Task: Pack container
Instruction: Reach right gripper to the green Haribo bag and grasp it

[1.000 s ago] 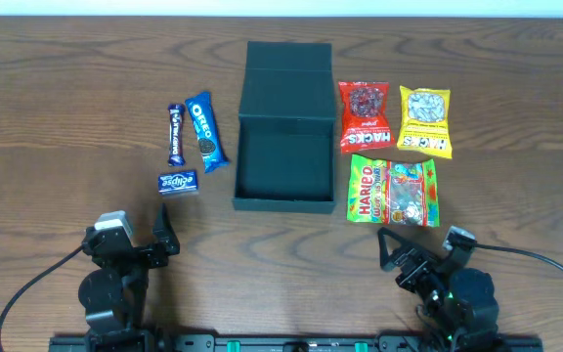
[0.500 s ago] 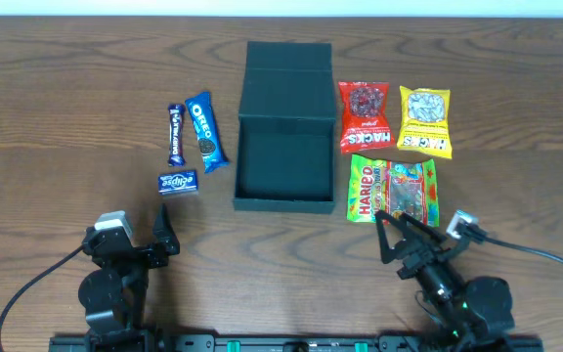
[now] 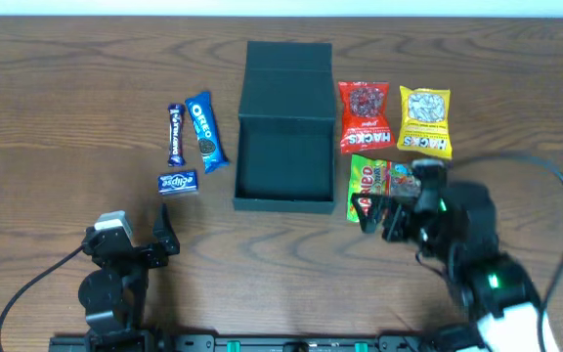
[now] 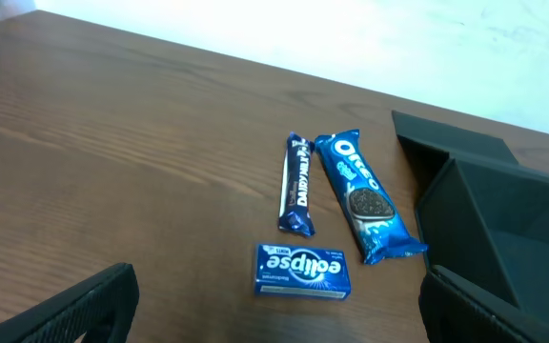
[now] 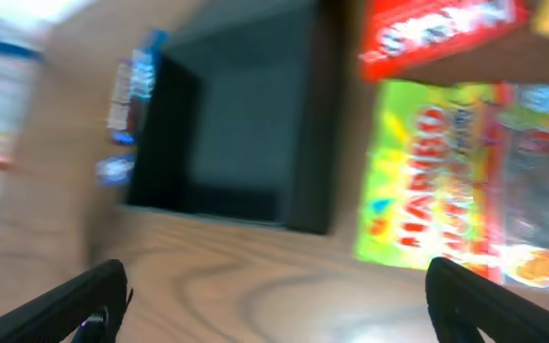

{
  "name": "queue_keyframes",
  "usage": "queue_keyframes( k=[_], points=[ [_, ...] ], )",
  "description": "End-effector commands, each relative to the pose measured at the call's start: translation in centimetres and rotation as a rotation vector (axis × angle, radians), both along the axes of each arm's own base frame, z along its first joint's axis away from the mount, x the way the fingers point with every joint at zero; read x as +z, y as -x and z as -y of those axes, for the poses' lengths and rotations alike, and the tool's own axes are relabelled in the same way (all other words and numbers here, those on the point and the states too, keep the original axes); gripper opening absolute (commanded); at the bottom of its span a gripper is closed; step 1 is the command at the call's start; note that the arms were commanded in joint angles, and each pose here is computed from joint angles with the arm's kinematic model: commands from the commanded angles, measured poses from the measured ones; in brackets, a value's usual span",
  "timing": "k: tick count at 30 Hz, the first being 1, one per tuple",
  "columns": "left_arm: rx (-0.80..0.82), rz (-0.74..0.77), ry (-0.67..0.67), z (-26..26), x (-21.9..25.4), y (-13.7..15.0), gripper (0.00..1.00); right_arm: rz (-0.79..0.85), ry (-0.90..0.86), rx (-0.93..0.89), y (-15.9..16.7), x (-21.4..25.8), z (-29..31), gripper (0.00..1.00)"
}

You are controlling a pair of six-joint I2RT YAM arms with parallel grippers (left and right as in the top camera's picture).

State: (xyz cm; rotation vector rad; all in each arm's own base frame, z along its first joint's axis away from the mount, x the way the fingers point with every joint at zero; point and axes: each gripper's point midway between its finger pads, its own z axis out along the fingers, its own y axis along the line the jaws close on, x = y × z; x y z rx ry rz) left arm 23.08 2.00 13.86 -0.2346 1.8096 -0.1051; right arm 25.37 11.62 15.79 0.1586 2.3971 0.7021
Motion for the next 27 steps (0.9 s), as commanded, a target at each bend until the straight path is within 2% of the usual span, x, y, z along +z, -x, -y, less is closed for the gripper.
queue_keyframes(
  k=[1, 7, 17, 22, 27],
  points=[
    [0.004, -0.026, -0.001, -0.1, -1.2, 0.0, 0.95, -0.066, 0.183, -0.093, -2.2, -1.3, 2.7, 0.99],
    [0.004, -0.026, -0.002, -0.1, -1.2, 0.0, 0.95, -0.286, 0.372, -0.153, -3.6, -6.0, 4.8, 0.99],
    [0.004, -0.026, -0.002, -0.1, -1.2, 0.0, 0.95, -0.415, 0.53, -0.192, -5.0, -12.2, 6.7, 0.97],
    [0.004, -0.026, -0.001, -0.1, -1.2, 0.0, 0.95, -0.457, 0.562, -0.16, -4.9, -14.3, 6.7, 0.65],
    [0.004, -0.026, -0.001, -0.1, -1.2, 0.0, 0.95, -0.507, 0.58, -0.149, -4.4, -15.9, 6.9, 0.39]
  ],
)
